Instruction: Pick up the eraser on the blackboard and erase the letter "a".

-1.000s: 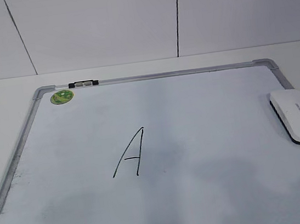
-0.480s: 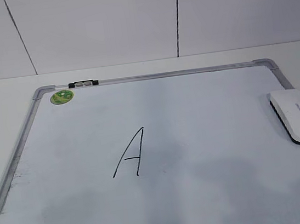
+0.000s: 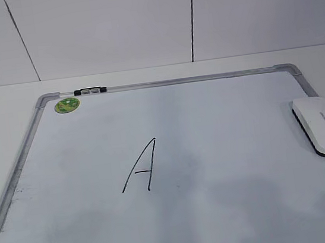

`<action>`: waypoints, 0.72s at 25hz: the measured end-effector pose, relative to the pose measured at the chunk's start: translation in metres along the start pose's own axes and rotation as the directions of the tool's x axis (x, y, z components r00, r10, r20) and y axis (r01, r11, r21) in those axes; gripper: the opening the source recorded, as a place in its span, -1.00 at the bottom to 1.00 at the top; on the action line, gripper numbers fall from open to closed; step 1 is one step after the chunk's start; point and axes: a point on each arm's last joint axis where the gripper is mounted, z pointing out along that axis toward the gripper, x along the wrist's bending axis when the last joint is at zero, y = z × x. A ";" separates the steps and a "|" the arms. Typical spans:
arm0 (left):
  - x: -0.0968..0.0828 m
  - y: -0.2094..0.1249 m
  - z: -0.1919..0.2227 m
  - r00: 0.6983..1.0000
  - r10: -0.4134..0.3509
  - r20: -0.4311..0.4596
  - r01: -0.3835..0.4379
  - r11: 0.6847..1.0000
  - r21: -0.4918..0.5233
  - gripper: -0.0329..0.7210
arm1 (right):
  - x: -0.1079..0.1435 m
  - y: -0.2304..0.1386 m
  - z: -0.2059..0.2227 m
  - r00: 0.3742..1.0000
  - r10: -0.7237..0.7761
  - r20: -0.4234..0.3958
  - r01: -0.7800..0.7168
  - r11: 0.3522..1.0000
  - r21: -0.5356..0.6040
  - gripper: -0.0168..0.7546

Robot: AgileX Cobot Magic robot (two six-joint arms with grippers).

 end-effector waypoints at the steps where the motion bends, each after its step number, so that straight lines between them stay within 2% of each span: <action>1: 0.000 0.000 0.000 1.000 0.000 0.000 0.000 1.000 0.000 -0.12 | 0.000 0.000 0.000 1.000 0.000 0.000 0.000 1.000 0.000 0.58; 10: 0.000 0.000 0.000 0.999 -0.016 -0.028 0.016 1.000 -0.001 -0.12 | 0.000 0.000 0.000 1.000 0.005 0.008 -0.005 1.000 0.000 0.58; 18: -0.001 0.000 0.001 0.992 -0.063 -0.109 0.062 0.998 -0.007 -0.12 | 0.001 0.000 0.000 0.993 0.060 0.100 -0.060 0.998 -0.001 0.58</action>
